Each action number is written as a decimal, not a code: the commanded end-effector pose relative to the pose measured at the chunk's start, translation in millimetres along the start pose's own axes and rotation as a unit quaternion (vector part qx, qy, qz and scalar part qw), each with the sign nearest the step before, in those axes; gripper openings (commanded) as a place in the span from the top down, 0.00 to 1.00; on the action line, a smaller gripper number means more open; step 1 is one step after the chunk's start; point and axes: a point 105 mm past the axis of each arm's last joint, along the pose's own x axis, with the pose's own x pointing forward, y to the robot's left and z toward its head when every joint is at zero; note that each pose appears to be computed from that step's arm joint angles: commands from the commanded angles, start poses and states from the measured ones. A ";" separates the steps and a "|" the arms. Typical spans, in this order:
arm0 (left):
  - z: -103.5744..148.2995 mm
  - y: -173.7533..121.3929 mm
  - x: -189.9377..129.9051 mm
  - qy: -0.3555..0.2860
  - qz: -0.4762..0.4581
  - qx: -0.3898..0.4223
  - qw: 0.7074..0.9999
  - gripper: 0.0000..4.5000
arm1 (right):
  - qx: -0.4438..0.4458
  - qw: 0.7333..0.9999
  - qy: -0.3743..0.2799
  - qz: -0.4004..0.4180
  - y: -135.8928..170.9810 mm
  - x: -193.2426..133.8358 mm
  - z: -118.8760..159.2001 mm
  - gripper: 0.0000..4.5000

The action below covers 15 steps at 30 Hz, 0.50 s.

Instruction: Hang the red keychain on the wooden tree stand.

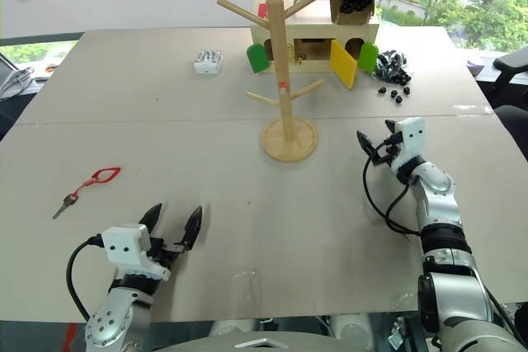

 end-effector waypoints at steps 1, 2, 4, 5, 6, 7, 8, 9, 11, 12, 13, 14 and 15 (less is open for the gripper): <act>7.5 2.3 -1.5 -0.016 0.006 0.006 1.000 0.01 | -0.014 1.000 -0.027 0.004 -1.4 3.8 16.8 0.00; 8.6 1.4 -0.5 -0.018 0.005 0.005 1.000 0.01 | -0.014 1.000 -0.028 0.004 -1.4 3.4 16.9 0.00; 10.3 -0.2 0.8 -0.019 0.004 0.004 1.000 0.01 | -0.014 1.000 -0.028 0.003 -1.6 2.8 16.8 0.00; 10.7 -0.7 0.9 -0.019 0.004 0.004 1.000 0.01 | -0.014 1.000 -0.028 0.003 -1.7 2.5 16.8 0.00; 11.0 -1.0 1.1 -0.019 0.003 0.004 1.000 0.01 | -0.014 1.000 -0.028 0.003 -1.8 2.3 16.8 0.00; 11.2 -1.3 1.4 -0.019 0.003 0.004 1.000 0.01 | -0.013 1.000 -0.028 0.002 -2.1 1.8 16.5 0.00; 11.7 -1.5 1.8 -0.019 0.002 0.004 1.000 0.01 | -0.013 1.000 -0.027 0.002 -2.4 1.2 16.1 0.00; 12.2 -1.6 2.4 -0.019 0.002 0.005 1.000 0.01 | -0.012 1.000 -0.027 0.001 -2.8 0.8 15.8 0.00; 13.5 -2.0 3.3 -0.020 0.001 0.005 1.000 0.01 | -0.011 1.000 -0.027 0.000 -3.2 0.0 15.2 0.00; 13.8 -2.2 3.5 -0.020 0.001 0.005 1.000 0.01 | -0.010 1.000 -0.026 0.000 -3.4 -0.2 14.9 0.00; 14.2 -2.4 3.6 -0.021 0.001 0.005 1.000 0.01 | -0.010 1.000 -0.027 0.000 -3.4 -0.6 14.7 0.00; 14.3 -2.6 3.8 -0.020 0.000 0.005 1.000 0.01 | -0.009 1.000 -0.027 0.000 -3.4 -0.8 14.6 0.00; 14.7 -2.7 4.1 -0.021 0.000 0.005 1.000 0.01 | -0.009 1.000 -0.027 -0.001 -3.5 -1.0 14.5 0.00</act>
